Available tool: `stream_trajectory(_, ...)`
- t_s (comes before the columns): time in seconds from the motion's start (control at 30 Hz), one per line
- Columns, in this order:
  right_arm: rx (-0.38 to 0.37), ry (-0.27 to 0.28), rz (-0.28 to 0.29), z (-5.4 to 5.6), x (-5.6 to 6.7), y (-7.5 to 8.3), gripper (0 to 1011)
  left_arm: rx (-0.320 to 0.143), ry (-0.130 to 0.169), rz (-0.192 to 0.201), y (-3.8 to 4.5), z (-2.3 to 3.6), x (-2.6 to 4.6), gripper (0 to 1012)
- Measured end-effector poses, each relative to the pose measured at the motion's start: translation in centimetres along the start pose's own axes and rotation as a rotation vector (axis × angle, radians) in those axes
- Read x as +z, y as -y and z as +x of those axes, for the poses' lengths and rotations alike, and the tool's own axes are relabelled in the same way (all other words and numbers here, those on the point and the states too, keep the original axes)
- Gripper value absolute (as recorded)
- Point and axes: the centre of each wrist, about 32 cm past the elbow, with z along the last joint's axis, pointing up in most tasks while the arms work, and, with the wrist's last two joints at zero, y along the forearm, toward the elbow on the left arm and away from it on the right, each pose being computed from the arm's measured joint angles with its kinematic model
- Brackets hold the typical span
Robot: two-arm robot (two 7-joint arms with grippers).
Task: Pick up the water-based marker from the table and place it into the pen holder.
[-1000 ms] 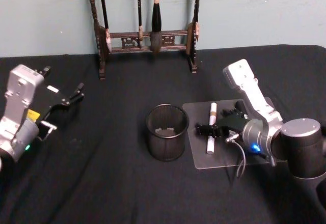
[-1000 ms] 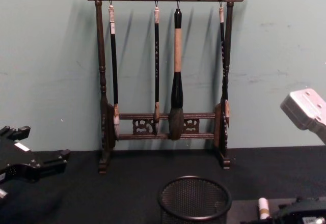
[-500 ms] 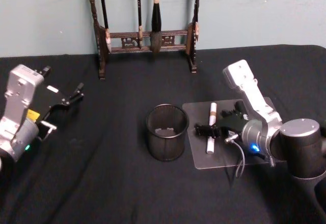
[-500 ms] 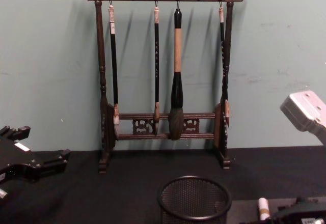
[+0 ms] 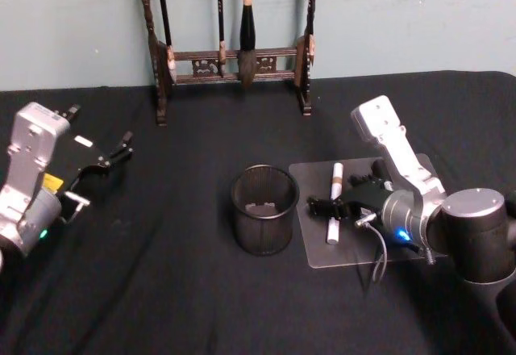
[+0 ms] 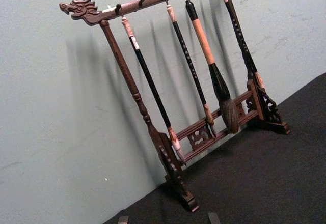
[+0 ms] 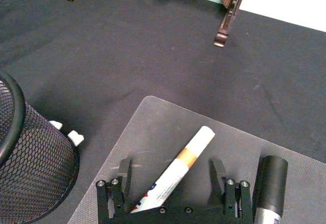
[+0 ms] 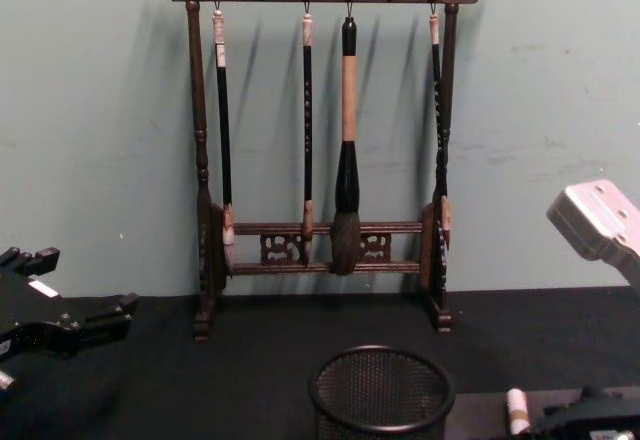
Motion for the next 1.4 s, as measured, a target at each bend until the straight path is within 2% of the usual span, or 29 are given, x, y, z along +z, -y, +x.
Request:
stream_trajectory(0.27, 0.0, -0.001, 0.0, 0.0, -0.02, 0.0, 1002, 0.0, 0.0, 0.0, 0.0, 0.0, 0.0, 1001)
stream_trajectory(0.4, 0.0, -0.002, 0.001, 0.0, -0.02, 0.01, 944, 0.0, 0.0, 0.0, 0.0, 0.0, 0.0, 1001)
stream_trajectory(0.67, 0.0, -0.003, 0.002, -0.01, 0.0, 0.02, 760, 0.0, 0.0, 0.0, 0.0, 0.0, 0.0, 1001)
stream_trajectory(0.77, 0.0, -0.003, 0.003, -0.01, 0.01, 0.02, 622, 0.0, 0.0, 0.0, 0.0, 0.0, 0.0, 1001)
stream_trajectory(0.87, 0.0, -0.004, 0.003, -0.02, 0.01, 0.02, 564, 0.0, 0.0, 0.0, 0.0, 0.0, 0.0, 1001)
stream_trajectory(0.97, 0.0, -0.004, 0.003, -0.01, 0.01, 0.02, 432, 0.0, 0.0, 0.0, 0.0, 0.0, 0.0, 1001)
stream_trajectory(1.23, 0.0, -0.004, 0.003, -0.01, 0.01, 0.02, 198, 0.0, 0.0, 0.0, 0.0, 0.0, 0.0, 1001)
stream_trajectory(1.4, 0.0, -0.004, 0.003, -0.01, 0.01, 0.02, 181, 0.0, 0.0, 0.0, 0.0, 0.0, 0.0, 1001)
